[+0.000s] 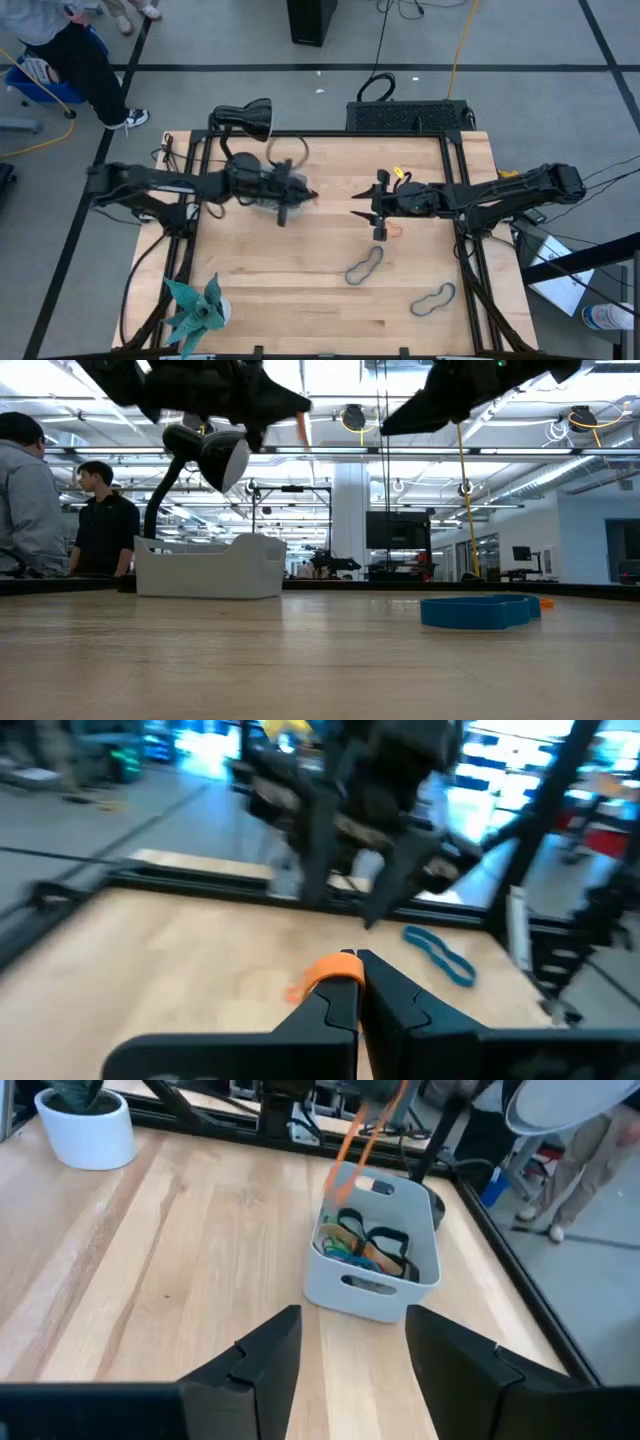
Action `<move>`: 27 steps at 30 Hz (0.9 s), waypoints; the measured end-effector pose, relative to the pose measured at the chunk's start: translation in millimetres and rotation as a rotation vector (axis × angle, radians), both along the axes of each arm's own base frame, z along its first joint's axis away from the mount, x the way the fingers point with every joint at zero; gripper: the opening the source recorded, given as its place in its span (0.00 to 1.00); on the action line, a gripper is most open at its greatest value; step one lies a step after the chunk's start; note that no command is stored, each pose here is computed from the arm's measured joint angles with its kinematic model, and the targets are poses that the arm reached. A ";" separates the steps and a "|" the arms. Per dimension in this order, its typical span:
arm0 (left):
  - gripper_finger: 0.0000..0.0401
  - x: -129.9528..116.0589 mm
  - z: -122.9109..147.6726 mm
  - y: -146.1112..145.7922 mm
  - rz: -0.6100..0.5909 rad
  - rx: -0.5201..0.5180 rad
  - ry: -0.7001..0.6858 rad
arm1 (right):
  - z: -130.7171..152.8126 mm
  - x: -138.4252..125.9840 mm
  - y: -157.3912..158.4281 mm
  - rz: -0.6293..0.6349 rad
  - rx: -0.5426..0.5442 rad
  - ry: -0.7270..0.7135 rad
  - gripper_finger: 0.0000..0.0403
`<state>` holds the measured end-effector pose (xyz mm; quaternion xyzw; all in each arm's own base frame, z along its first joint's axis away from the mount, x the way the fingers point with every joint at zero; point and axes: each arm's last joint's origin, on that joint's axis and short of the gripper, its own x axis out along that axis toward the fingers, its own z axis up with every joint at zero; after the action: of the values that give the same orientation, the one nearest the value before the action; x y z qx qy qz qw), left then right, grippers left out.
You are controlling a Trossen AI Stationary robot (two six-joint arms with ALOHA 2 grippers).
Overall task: Pick and place rubber bands into bin
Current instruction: Put the left orange rubber band into the gray bin
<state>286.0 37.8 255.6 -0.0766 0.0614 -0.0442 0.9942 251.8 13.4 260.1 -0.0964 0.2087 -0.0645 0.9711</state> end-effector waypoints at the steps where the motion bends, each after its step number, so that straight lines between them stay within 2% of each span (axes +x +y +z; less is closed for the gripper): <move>1: 0.01 -7.1 6.8 1.6 0.028 0.010 0.003 | -0.7 -0.5 0.0 -0.003 0.006 0.007 0.44; 6: 0.01 -47.2 30.2 2.7 0.205 0.048 0.086 | -2.8 -1.2 -0.1 -0.005 0.009 0.029 0.43; 12: 0.01 -77.3 28.6 2.0 0.358 0.049 0.256 | -1.9 -0.9 -0.3 0.002 -0.008 0.023 0.44; 17: 0.01 -76.9 12.2 6.0 0.490 0.020 0.396 | -0.7 -0.3 -0.5 0.006 -0.018 0.011 0.43; 27: 0.02 -52.9 -37.2 21.3 0.618 -0.058 0.651 | -0.2 0.0 -0.7 0.006 -0.018 0.004 0.44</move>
<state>233.0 59.1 218.4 -0.1290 0.3440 0.2796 0.8870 251.8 12.7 259.9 -0.1061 0.2098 -0.0634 0.9699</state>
